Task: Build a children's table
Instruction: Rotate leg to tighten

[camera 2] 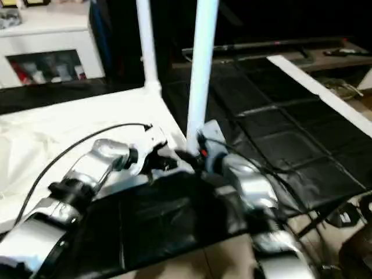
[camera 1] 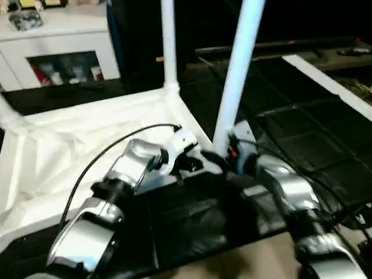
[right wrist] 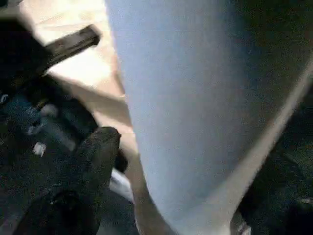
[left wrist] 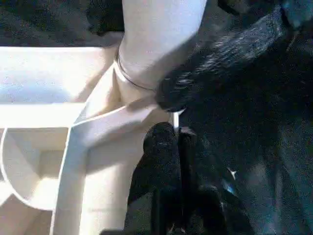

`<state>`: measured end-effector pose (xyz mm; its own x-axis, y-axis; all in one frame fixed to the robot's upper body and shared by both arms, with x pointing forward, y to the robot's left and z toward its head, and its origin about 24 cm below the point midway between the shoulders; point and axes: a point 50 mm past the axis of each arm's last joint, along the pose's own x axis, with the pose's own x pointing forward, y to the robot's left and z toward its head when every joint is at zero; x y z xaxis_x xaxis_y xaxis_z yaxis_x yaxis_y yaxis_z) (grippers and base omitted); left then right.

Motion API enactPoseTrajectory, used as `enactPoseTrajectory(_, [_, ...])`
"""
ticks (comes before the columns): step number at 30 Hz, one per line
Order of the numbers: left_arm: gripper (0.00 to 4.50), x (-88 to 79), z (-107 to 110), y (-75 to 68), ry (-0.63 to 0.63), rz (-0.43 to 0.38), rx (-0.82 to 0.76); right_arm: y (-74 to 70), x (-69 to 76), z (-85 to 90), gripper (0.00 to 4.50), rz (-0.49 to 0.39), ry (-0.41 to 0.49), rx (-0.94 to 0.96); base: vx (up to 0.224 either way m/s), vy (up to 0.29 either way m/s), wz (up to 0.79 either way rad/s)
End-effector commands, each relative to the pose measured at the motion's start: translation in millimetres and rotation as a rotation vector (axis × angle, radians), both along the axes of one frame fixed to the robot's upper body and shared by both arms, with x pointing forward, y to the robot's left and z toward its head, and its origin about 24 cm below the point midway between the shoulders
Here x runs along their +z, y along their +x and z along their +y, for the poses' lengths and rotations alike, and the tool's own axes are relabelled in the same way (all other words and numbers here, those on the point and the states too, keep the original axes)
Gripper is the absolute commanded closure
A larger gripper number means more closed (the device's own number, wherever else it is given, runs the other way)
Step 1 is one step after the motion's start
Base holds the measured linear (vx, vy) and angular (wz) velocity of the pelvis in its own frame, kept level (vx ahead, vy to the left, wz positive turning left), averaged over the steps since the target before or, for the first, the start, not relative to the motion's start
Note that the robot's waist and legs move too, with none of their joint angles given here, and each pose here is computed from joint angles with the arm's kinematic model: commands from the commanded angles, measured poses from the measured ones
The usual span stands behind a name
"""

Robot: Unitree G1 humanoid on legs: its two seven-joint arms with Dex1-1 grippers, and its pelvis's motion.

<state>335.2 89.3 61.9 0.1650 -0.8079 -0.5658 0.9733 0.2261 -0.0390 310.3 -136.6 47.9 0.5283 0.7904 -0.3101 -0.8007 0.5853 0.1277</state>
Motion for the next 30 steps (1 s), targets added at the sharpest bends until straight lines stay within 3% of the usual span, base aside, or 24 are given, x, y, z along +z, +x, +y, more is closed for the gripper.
enactPoseTrajectory(1, [4.5,2.0,0.8,-7.8,0.005,0.014,-0.123,-16.9,-3.8,-4.6,0.5,0.046,0.024,0.15,0.0,0.0,0.0])
enactPoseTrajectory(6, [4.5,2.9,14.2,-13.2,0.032,0.031,-0.205,-25.4,7.0,-28.7,0.02,0.042,0.019,0.2,0.0,0.0,0.0])
enactPoseTrajectory(10, [4.5,2.9,26.0,-16.7,0.077,0.042,-0.265,-25.1,13.0,-43.3,0.02,0.033,0.008,0.195,0.0,0.0,0.0])
enactPoseTrajectory(22, [4.5,6.4,28.3,-19.3,0.081,0.034,-0.336,-24.3,14.5,-36.1,0.02,0.009,-0.014,0.253,0.0,0.0,0.0])
enactPoseTrajectory(23, [4.5,5.1,26.0,-17.1,0.091,-0.012,-0.32,-23.1,15.5,-34.7,0.02,-0.003,-0.02,0.258,0.0,0.0,0.0])
enactPoseTrajectory(25, [4.5,4.5,25.2,-15.9,0.093,-0.026,-0.306,-23.1,15.6,-34.2,0.02,-0.004,-0.022,0.261,0.0,0.0,0.0])
enactPoseTrajectory(30, [4.5,5.0,25.1,-10.0,0.067,-0.003,-0.206,-25.9,13.2,-34.2,0.02,0.001,-0.027,0.269,0.0,0.0,0.0])
